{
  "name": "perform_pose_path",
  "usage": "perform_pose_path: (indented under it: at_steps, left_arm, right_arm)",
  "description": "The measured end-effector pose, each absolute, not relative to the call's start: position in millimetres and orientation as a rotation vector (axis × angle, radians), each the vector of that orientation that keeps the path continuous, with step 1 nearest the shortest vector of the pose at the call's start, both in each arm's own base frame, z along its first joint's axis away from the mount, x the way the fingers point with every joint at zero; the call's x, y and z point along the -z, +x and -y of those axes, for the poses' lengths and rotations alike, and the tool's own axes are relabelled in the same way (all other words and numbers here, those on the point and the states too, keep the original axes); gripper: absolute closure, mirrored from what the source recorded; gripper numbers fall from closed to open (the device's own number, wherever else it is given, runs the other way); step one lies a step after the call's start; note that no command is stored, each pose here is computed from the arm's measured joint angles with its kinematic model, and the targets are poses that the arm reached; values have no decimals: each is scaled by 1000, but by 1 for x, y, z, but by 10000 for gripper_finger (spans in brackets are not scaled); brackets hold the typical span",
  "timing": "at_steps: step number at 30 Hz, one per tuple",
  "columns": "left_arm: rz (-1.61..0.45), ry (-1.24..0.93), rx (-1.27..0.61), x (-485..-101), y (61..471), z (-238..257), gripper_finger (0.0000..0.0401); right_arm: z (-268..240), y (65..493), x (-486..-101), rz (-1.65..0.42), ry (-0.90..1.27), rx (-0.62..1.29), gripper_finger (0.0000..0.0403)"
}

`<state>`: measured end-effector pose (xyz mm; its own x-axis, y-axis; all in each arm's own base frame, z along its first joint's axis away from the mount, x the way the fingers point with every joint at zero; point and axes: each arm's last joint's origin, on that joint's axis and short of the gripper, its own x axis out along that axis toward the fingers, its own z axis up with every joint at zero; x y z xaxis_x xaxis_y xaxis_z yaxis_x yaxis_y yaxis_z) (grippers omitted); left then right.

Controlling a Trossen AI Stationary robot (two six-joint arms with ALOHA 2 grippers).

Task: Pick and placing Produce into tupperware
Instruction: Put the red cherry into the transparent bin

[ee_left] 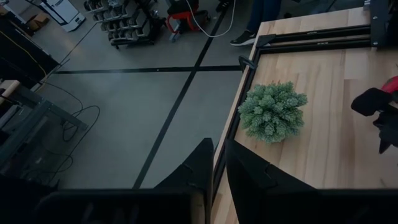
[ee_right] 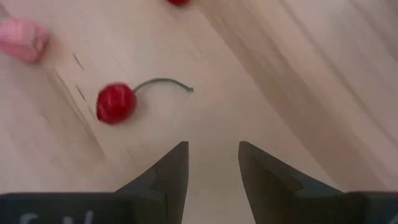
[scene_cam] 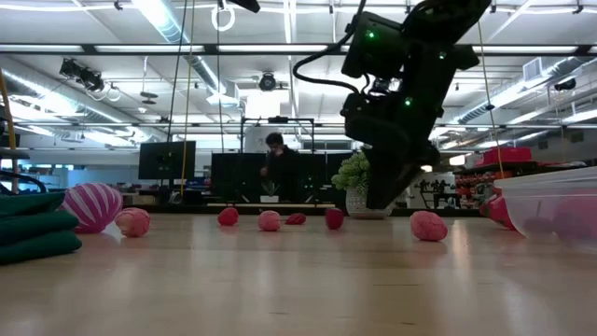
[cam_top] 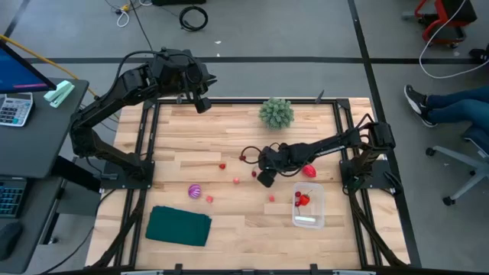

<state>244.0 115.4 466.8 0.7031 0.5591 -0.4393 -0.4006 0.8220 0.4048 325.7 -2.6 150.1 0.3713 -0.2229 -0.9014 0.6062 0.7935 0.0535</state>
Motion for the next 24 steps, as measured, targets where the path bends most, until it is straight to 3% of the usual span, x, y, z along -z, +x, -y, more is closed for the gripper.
perform_pose_path:
  at_steps: [10, 15, 24]
  left_arm:
    - [-580, 290, -543, -467, 244, -116, 344]
    - [-581, 290, -542, -467, 244, -116, 351]
    - [-586, 287, -542, -466, 244, -115, 345]
  right_arm:
    - [2, 346, -161, -906, 193, 291, 254]
    - [0, 350, -164, -836, 380, 327, 257]
    - [-22, 354, -132, -925, 310, 330, 257]
